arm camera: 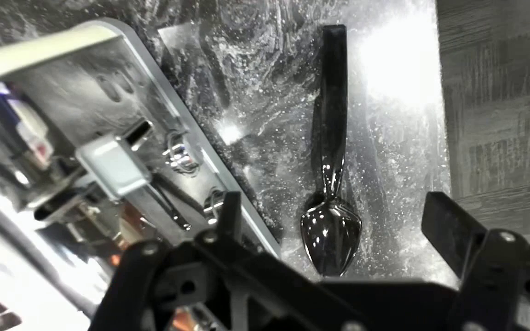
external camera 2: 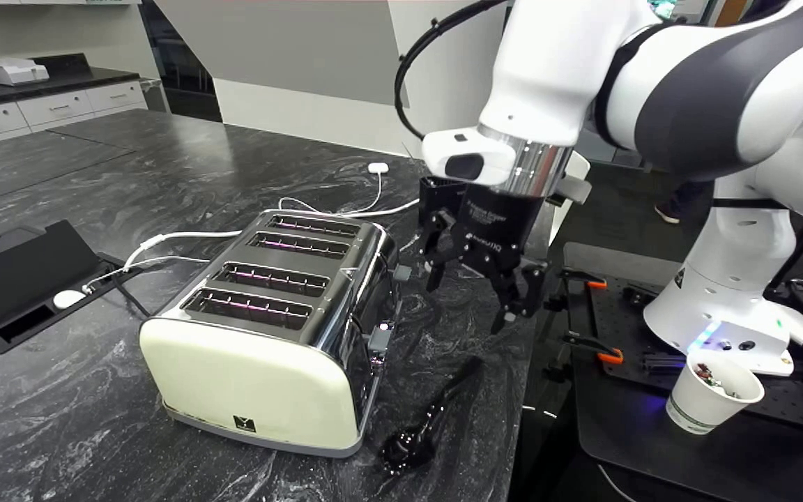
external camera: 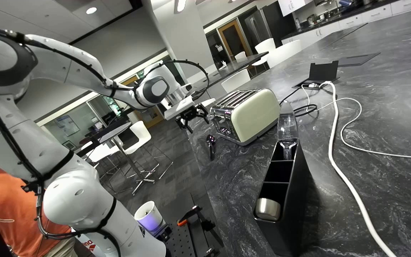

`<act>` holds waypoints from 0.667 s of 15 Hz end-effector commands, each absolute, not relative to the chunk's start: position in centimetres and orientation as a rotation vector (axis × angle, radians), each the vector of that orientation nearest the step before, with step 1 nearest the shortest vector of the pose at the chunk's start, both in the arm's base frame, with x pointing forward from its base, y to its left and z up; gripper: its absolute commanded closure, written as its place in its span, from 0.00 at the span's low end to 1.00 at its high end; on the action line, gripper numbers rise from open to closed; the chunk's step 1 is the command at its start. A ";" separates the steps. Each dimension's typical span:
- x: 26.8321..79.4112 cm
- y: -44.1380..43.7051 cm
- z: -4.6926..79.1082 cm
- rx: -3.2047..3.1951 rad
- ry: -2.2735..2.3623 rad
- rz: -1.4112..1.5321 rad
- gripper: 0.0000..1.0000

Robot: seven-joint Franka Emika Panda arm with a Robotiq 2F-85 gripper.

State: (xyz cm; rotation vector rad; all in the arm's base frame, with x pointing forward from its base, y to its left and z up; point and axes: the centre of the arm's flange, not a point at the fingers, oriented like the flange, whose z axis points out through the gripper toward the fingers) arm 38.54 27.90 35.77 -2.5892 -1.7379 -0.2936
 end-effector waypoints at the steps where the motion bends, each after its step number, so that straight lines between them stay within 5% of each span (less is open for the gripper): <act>1: 34.4 22.2 41.0 -2.696 -1.626 -0.426 0.00; 10: 28.8 10.2 44.8 -2.653 -1.385 -0.525 0.00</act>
